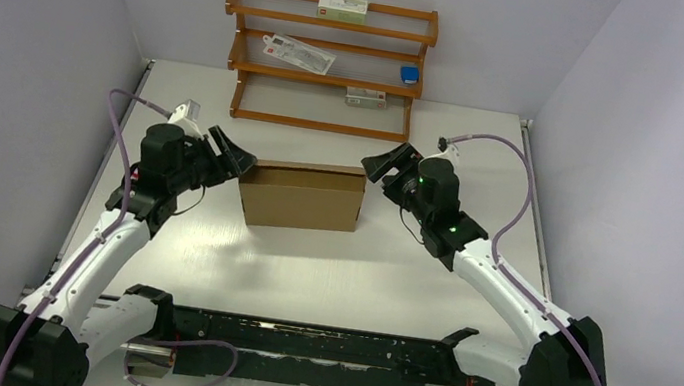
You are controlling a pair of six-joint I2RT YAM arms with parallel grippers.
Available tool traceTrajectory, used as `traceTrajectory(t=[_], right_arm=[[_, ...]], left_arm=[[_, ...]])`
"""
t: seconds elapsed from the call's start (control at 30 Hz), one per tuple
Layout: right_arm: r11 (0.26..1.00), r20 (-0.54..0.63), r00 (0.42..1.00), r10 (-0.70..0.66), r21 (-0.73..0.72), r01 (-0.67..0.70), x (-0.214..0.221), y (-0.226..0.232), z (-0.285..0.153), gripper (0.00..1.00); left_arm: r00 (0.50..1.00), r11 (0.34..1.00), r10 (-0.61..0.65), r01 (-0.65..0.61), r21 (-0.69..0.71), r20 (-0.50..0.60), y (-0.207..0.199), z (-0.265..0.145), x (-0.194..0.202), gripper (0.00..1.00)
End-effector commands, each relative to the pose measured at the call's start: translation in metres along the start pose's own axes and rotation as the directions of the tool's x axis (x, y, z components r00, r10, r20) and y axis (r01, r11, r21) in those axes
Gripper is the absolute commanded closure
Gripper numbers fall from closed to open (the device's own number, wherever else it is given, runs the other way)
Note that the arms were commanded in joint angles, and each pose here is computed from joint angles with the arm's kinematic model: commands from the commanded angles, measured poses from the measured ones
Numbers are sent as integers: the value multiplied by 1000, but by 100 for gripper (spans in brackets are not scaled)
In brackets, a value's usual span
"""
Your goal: Fold the paper box
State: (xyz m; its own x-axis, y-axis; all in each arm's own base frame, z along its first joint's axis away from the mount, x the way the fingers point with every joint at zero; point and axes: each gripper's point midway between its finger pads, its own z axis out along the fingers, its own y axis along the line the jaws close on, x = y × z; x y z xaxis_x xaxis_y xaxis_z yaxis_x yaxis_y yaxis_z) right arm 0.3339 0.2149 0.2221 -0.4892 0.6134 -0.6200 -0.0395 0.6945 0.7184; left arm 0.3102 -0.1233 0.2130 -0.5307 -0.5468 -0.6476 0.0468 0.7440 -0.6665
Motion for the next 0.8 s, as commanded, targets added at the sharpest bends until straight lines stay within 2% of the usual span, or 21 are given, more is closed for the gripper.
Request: traceTrajectory(t=[0.0,0.13,0.27,0.77], right_arm=[[998,-36,998,43,-42,-44,11,-1,7,23],[998,-70,997,43,-42,-46,23,-8,8,27],[998,-83,996,37,-49,-41,30,-14,5,35],[994,-127,992,11,-106,-25,54,-28,-2,47]], left_arm=[[999,998,-39,38,48,20,-2,0,1,35],[999,998,-44,44,45,-8,5,2,11,49],[998,997,-58,59,44,-22,11,2,20,55],[995,997,-78,77,-17,-68,43,0,55,56]])
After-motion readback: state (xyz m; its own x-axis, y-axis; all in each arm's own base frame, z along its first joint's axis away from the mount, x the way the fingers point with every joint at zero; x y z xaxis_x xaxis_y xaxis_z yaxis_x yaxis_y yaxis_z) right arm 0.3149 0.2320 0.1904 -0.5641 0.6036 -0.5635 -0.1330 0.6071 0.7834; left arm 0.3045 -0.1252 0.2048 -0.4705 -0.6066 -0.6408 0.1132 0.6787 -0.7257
